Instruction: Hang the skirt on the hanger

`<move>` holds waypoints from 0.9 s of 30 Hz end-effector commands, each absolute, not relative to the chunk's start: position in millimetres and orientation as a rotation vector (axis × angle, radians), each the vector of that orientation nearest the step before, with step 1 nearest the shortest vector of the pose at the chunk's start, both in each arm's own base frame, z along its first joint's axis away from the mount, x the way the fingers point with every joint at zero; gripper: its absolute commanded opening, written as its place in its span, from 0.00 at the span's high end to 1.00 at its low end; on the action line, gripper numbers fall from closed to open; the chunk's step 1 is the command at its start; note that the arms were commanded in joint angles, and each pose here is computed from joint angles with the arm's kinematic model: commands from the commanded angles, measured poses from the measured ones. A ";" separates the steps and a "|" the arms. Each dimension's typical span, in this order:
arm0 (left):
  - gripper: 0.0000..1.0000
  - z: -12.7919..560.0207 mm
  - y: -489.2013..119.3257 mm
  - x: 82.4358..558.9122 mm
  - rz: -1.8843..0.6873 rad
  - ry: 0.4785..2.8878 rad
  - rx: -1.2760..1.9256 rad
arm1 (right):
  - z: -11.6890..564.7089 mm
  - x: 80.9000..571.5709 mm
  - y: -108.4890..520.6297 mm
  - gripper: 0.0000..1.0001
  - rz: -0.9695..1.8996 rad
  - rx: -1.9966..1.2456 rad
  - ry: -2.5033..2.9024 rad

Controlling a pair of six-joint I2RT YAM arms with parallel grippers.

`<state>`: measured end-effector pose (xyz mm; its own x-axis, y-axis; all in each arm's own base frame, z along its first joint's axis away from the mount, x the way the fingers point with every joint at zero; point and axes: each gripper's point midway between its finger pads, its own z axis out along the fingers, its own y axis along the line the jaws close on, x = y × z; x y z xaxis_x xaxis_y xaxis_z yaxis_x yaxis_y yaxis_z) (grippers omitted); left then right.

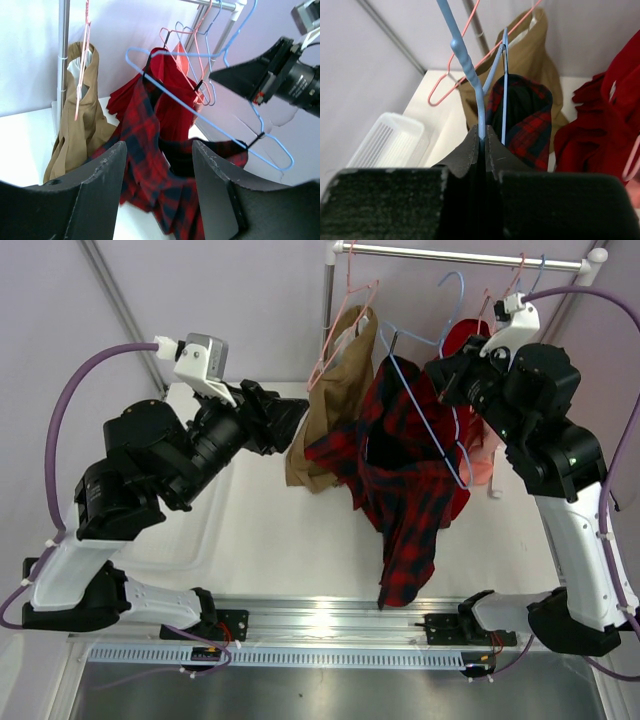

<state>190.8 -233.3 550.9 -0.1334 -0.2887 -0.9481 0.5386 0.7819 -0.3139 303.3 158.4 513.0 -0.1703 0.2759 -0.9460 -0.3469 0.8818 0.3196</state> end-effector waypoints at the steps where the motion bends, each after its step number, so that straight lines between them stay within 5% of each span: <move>1: 0.40 567.8 -218.8 186.0 -0.733 1.509 0.198 | 584.5 301.0 132.7 1.00 0.495 0.015 1.431; 27: 0.41 545.0 -228.9 186.1 -0.734 1.553 0.223 | 626.9 402.3 117.0 1.00 0.332 0.143 1.241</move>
<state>187.5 -229.1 541.4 -0.1470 -0.2655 -0.9528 0.5422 0.7840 -0.3021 412.4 142.2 549.1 0.0303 0.2351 -0.9715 -0.1633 0.9600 0.2273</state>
